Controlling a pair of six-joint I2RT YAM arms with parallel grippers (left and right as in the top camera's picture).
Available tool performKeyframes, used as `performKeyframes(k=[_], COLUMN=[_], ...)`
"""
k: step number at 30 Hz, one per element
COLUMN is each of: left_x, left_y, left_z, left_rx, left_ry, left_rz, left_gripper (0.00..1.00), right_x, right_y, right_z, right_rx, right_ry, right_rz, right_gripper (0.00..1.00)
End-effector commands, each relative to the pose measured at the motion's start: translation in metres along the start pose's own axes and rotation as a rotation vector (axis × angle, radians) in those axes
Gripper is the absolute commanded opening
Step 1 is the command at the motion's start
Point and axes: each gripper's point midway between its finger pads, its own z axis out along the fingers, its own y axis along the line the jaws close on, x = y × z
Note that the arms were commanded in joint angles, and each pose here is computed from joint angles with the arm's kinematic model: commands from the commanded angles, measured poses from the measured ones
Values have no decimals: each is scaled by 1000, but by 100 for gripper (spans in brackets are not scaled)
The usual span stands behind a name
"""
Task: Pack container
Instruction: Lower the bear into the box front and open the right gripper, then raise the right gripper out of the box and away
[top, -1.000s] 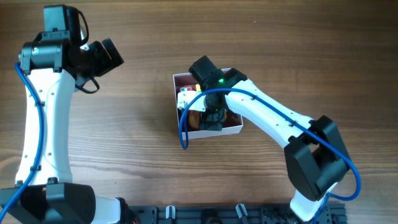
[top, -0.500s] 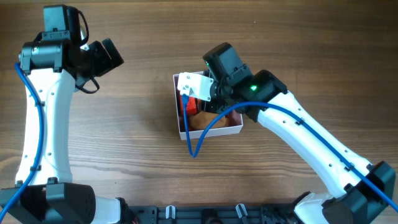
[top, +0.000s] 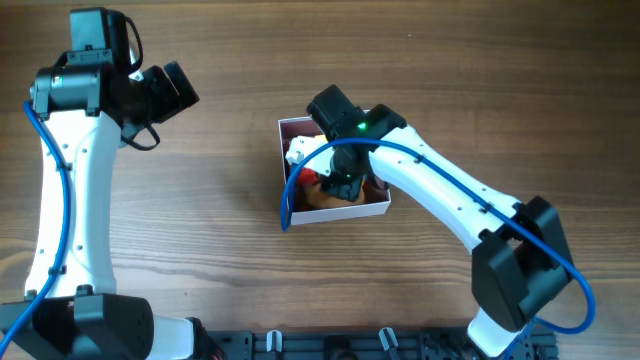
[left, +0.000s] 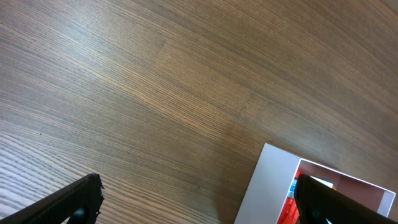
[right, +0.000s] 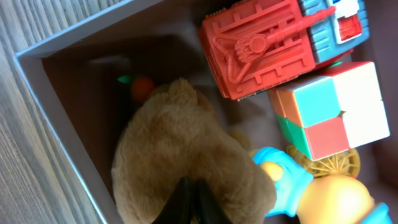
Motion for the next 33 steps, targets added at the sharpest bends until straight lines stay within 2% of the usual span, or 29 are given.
performKeyframes(k=[1, 7, 14, 20, 23, 27, 28, 30, 32, 33], left_x=[0, 0, 0, 0, 0, 0, -1, -1, -1, -1], left_y=[-3, -3, -3, -3, -4, -4, -4, -4, -4, -4], left_z=[1, 1, 1, 1, 1, 1, 1, 1, 1, 1], left_rx=[13, 12, 13, 13, 13, 13, 14, 15, 14, 14], left_ry=[4, 3, 3, 3, 4, 3, 1, 0, 0, 0], left_rz=[-10, -10, -11, -11, -10, -10, -10, -10, -10, -10], left_gripper=[100, 100, 100, 100, 100, 100, 100, 100, 100, 100], right_x=[21, 67, 63, 32, 7, -18, -21, -15, 1, 11], right_y=[-9, -28, -37, -52, -65, -82, -88, -102, -115, -121], right_z=[30, 68, 61, 13, -34, -100, -119, -159, -186, -195], right_rx=[0, 23, 45, 124, 217, 343, 374, 432, 471, 488], right_ry=[116, 279, 252, 124, -18, -251, -314, -435, -503, -521], right_rz=[41, 221, 250, 252, 275, 397, 438, 557, 667, 712], right_gripper=[5, 5, 4, 4, 4, 5, 6, 19, 26, 37])
